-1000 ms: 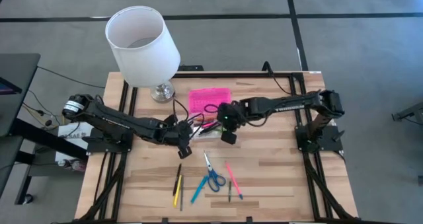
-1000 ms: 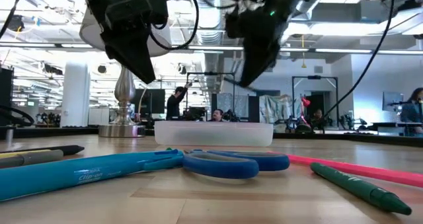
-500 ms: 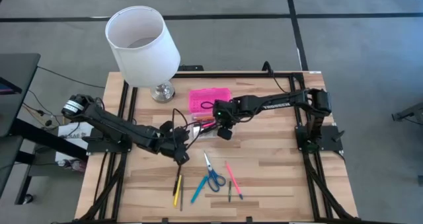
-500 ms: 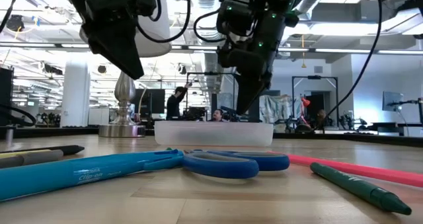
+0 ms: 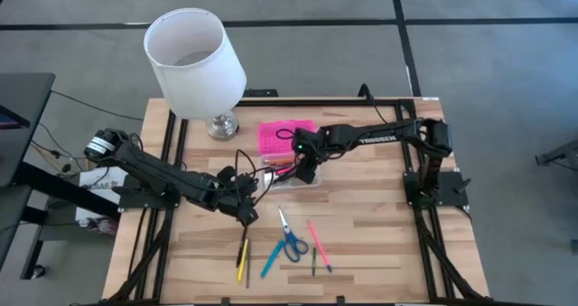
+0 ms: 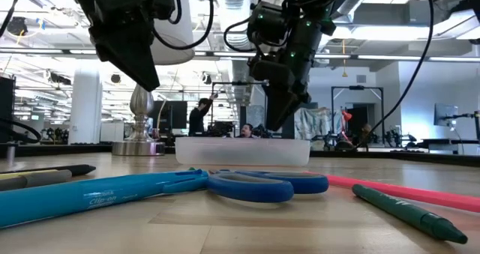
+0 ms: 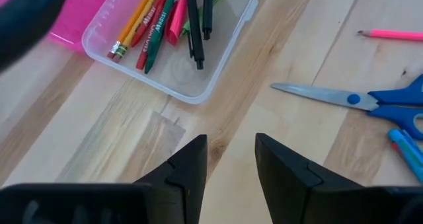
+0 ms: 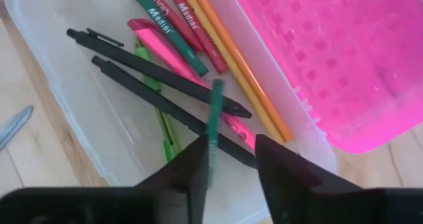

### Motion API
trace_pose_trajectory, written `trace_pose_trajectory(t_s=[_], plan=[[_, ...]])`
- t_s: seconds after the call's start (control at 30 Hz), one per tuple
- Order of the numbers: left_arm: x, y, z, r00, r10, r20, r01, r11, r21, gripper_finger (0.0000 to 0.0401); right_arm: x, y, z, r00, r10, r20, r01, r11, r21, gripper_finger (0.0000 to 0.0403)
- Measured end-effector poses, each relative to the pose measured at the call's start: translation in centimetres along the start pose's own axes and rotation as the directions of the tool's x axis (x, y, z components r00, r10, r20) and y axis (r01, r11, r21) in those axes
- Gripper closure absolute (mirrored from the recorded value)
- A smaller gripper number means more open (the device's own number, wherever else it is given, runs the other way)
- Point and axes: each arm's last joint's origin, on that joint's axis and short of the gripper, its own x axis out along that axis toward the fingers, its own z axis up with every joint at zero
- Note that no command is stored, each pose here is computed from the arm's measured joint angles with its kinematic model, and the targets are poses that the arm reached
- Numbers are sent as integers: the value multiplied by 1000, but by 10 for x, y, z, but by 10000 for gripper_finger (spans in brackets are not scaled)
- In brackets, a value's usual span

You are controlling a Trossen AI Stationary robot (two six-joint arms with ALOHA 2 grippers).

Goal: Pick & place school supplies into a supply box
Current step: Put the black pen into the supply box

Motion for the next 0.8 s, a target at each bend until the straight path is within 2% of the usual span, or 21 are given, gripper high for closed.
trace_pose_trajectory(t_s=[0.17, 0.37, 0.63, 0.8], plan=[[0, -2, -2, 995, -66, -74, 62, 997, -55, 278, -15, 9, -1, 999, 14, 38, -13, 1000, -24, 243], [-5, -9, -11, 968, -168, -185, 118, 961, -251, 278, -52, 23, -7, 992, -36, 124, 45, 997, -65, 237], [-16, -24, -29, 958, -201, -204, 82, 875, -477, 278, -102, 27, -23, 966, -146, 214, 165, 984, -72, 256], [-17, -27, -40, 957, -164, -238, 12, 846, -533, 278, -121, 23, -30, 957, -173, 233, 191, 980, -54, 265]])
